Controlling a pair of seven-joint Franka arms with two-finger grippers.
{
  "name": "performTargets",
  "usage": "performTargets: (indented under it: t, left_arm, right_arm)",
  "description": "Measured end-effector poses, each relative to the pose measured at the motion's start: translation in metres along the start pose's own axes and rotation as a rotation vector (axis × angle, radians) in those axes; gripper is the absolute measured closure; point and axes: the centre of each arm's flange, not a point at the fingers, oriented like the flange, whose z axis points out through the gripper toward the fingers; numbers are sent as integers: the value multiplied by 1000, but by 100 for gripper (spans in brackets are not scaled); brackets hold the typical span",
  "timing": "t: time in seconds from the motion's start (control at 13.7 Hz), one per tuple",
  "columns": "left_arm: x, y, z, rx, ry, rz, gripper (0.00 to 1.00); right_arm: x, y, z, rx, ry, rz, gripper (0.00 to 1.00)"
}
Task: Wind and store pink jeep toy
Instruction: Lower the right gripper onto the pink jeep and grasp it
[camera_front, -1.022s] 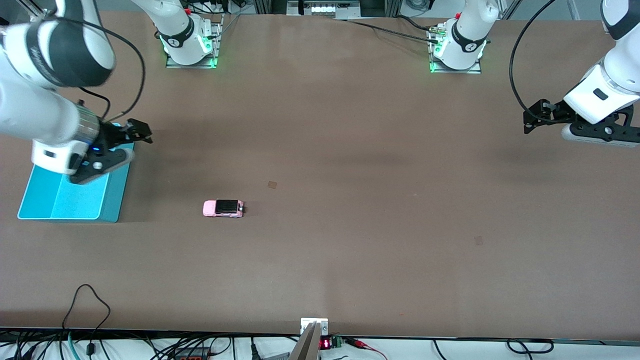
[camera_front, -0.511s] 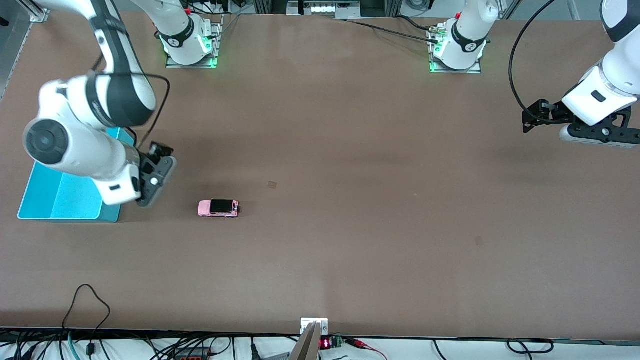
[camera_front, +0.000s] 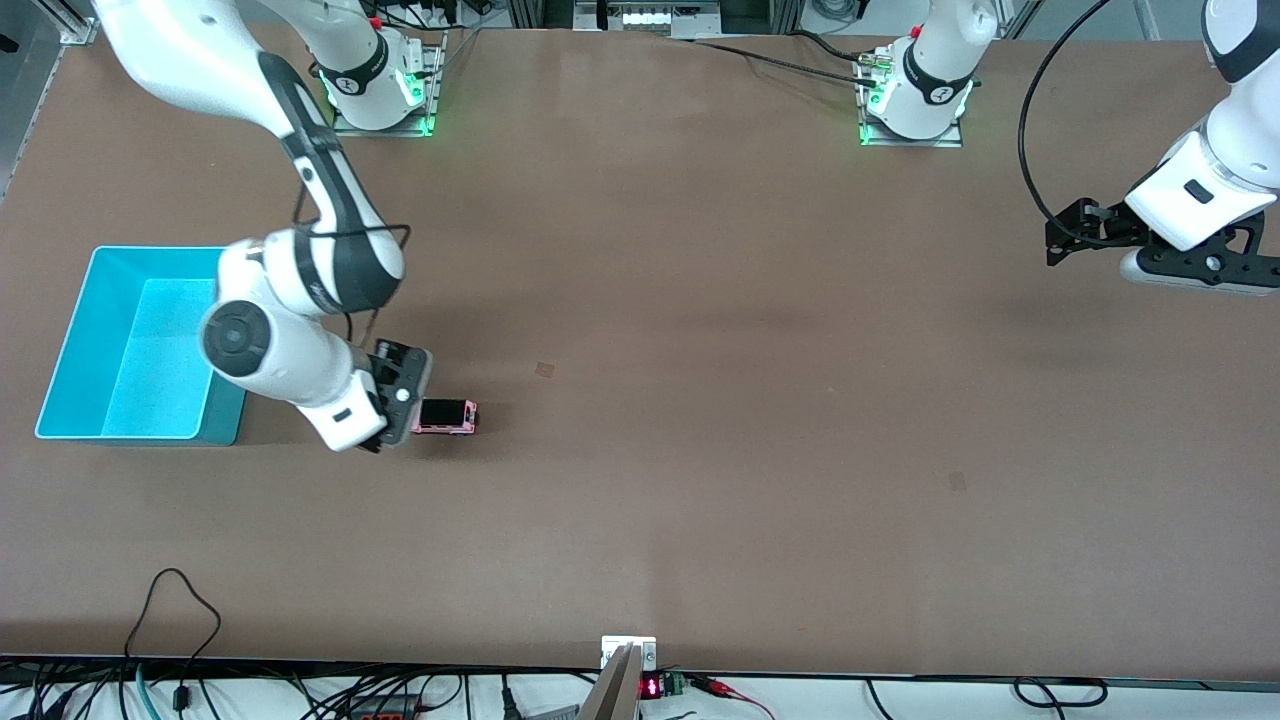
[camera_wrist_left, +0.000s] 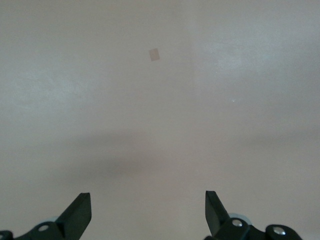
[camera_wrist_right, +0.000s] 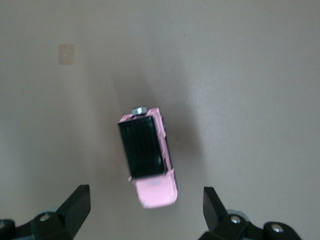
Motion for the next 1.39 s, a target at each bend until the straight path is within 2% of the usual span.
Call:
performTargets:
  t: [0.36, 0.88, 0.95, 1.17, 1.24, 1.39]
  left_arm:
    - [0, 0, 0, 0, 0, 0, 0]
    - [0, 0, 0, 0, 0, 1, 0]
    - [0, 0, 0, 0, -1, 1, 0]
    - [0, 0, 0, 0, -1, 1, 0]
    - [0, 0, 0, 0, -1, 1, 0]
    - [0, 0, 0, 0, -2, 1, 0]
  right_arm:
    - [6, 0, 58, -9, 6, -12, 0]
    - [2, -9, 83, -19, 10, -14, 0]
    - [2, -9, 84, -18, 9, -19, 7]
    - [3, -9, 81, -22, 12, -45, 42]
    - [3, -9, 78, -25, 14, -45, 48]
    - [5, -7, 67, -40, 22, -45, 48]
